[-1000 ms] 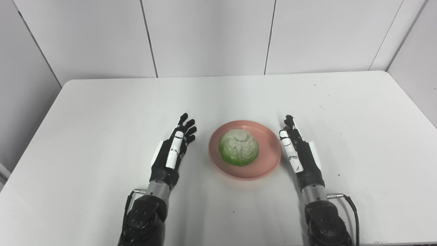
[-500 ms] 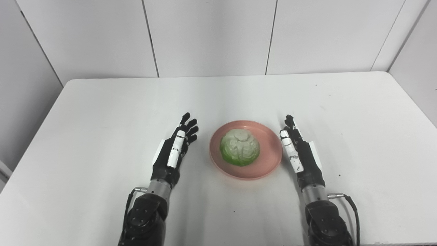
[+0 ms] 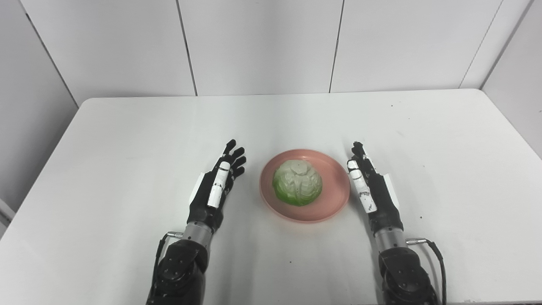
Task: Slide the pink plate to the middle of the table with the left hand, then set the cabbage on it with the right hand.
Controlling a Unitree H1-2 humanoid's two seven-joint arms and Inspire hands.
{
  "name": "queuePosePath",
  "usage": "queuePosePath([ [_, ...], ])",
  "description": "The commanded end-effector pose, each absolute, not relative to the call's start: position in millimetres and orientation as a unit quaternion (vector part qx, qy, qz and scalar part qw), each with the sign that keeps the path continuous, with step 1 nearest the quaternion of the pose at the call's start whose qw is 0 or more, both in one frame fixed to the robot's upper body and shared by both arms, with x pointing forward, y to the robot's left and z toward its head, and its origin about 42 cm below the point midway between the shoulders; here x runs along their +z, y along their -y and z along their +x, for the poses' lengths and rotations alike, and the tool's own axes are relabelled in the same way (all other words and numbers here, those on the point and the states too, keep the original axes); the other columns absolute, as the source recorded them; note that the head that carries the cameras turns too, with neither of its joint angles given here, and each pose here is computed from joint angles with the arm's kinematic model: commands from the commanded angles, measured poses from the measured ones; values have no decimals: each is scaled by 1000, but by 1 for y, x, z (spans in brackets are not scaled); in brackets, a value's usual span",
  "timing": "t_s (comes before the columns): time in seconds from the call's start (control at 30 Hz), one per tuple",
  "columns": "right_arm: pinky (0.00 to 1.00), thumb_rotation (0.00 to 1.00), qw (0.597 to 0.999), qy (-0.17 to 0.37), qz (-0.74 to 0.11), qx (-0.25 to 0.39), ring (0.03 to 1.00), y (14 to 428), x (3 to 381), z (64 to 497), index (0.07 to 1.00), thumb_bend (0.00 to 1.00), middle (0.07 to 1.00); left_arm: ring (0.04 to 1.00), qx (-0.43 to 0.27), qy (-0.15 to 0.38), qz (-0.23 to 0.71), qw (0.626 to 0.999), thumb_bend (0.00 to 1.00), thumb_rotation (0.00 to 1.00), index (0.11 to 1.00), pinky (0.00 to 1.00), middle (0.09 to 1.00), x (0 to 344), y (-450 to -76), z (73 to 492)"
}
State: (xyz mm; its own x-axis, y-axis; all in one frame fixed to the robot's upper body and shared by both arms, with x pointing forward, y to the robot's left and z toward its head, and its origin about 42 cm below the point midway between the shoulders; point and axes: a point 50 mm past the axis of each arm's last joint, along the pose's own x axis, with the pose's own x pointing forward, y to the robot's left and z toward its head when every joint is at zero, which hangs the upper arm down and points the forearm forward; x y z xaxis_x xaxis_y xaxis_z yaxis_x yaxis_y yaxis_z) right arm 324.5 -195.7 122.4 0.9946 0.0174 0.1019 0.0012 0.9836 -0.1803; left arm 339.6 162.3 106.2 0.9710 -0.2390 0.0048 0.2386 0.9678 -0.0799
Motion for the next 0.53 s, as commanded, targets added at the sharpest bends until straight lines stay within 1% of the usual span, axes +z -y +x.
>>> queuePosePath([
  [0.0, 944, 1000, 993, 66, -93, -1, 944, 200, 120, 324, 948, 308, 951, 924, -114, -39, -29, 992, 407, 1000, 947, 922, 940, 90, -164, 336],
  [0.23, 947, 1000, 993, 66, -96, 0, 952, 202, 120, 324, 952, 316, 955, 925, -114, -41, -29, 992, 406, 1000, 948, 923, 941, 90, -164, 337],
  [0.5, 944, 1000, 993, 65, -95, 0, 951, 203, 119, 324, 958, 302, 957, 927, -116, -42, -26, 992, 407, 1000, 950, 926, 944, 89, -163, 337],
])
